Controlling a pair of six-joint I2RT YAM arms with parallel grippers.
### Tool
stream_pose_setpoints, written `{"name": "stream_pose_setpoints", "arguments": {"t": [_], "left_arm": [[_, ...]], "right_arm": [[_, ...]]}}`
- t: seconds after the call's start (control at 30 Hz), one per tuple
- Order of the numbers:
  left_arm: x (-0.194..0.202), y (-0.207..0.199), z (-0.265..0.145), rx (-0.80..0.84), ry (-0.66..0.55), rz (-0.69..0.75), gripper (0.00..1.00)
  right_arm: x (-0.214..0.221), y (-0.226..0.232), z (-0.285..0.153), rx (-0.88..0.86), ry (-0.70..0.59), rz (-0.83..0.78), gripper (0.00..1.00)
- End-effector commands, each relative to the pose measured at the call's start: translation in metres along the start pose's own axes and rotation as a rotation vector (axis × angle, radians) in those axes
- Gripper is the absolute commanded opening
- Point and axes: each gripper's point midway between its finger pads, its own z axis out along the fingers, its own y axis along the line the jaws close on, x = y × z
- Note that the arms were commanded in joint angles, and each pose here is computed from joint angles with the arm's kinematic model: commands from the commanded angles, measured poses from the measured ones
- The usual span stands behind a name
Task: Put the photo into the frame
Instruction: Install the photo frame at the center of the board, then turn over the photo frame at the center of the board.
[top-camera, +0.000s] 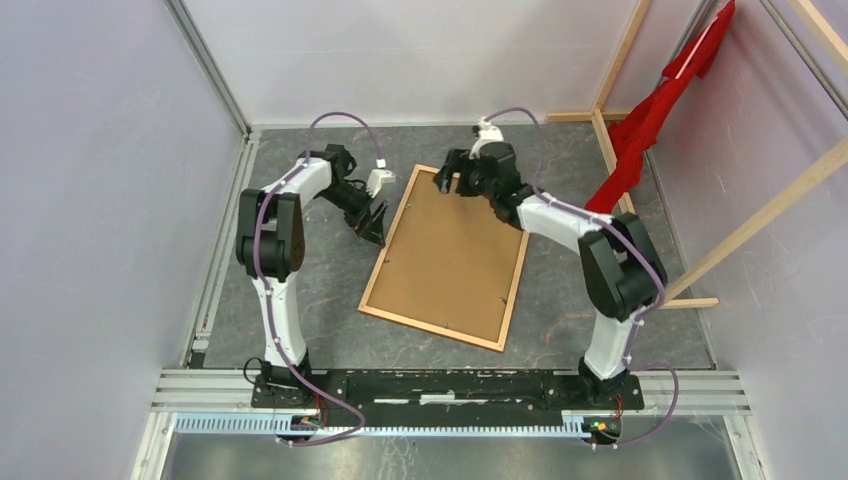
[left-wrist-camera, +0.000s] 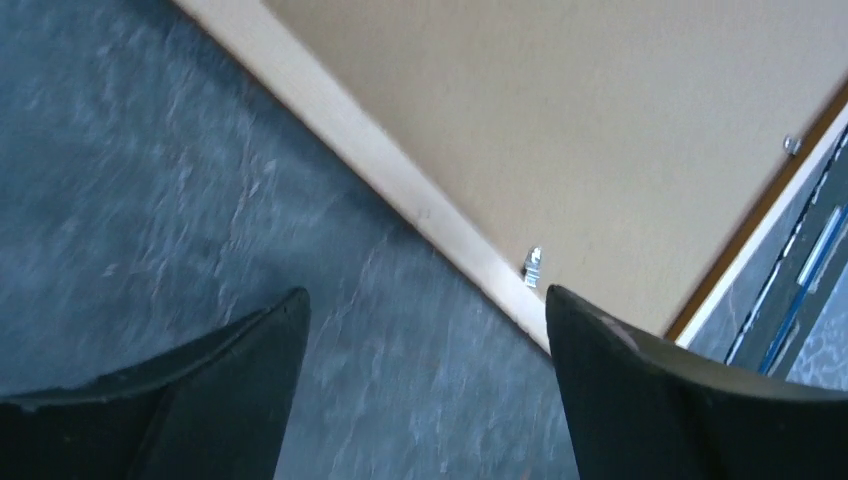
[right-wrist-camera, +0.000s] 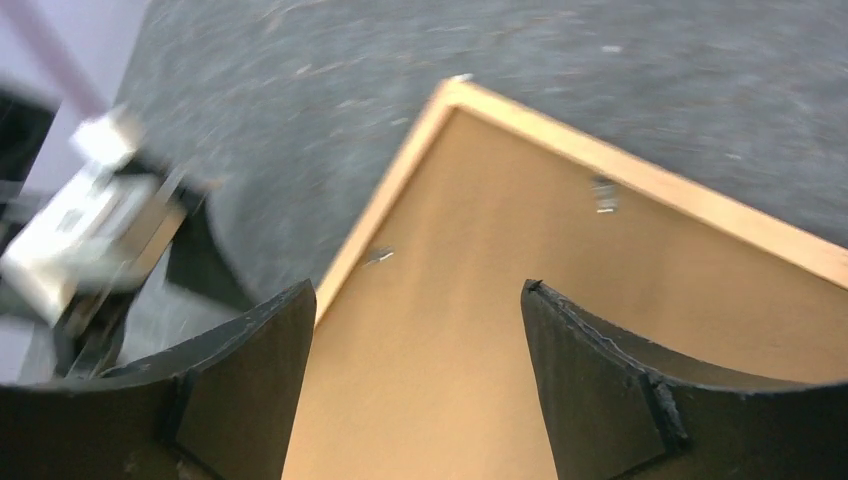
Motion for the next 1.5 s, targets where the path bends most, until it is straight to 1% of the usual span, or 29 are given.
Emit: {"name": "stream_pose_setpoints", "arguments": {"t": [0.0,0.07,0.17,0.2,0.33,0.47,0.6,0.7,1.03,1.17,1.33,1.47], "left_arm": [[-0.019,0.005,-0.066,-0.129,-0.079,0.054,0.99],[-0.016,0.008,-0.084,-0.159,-0.113,0.032,1.00],[-0.002,0.016,-0.111,-0.211,-0.149,-0.021,1.00],[0.003,0.017,-0.120,-0.226,-0.168,-0.044,1.00],[0.016,0.016,-0.143,-0.251,-0.231,-0.108,1.00],[0.038,0.018,-0.158,-0.299,-0.231,-0.148,1.00],[0.057,0.016,-0.157,-0.314,-0.201,-0.177,1.00],[0.063,0.013,-0.156,-0.310,-0.203,-0.179,1.00],[0.070,0.010,-0.158,-0.290,-0.206,-0.181,1.00],[0.071,0.010,-0.159,-0.291,-0.206,-0.177,1.00],[0.070,0.009,-0.160,-0.291,-0.204,-0.179,1.00],[0.070,0.007,-0.162,-0.285,-0.199,-0.193,1.00]], "right_arm": [[0.064,0.070,-0.046,-0.087,0.162,-0.325,0.83],[0.097,0.089,-0.062,-0.099,0.217,-0.369,0.84],[0.120,0.105,-0.071,-0.068,0.232,-0.355,0.84],[0.125,0.108,-0.069,-0.026,0.245,-0.348,0.84],[0.123,0.125,-0.049,0.073,0.216,-0.345,0.85],[0.120,0.138,-0.022,0.160,0.204,-0.366,0.85],[0.126,0.141,0.002,0.235,0.204,-0.387,0.84],[0.131,0.136,0.014,0.289,0.197,-0.410,0.82],[0.138,0.135,0.036,0.326,0.189,-0.449,0.74],[0.145,0.130,0.039,0.336,0.202,-0.463,0.69],[0.154,0.127,0.042,0.327,0.226,-0.477,0.55],[0.163,0.126,0.044,0.313,0.253,-0.488,0.52]]}}
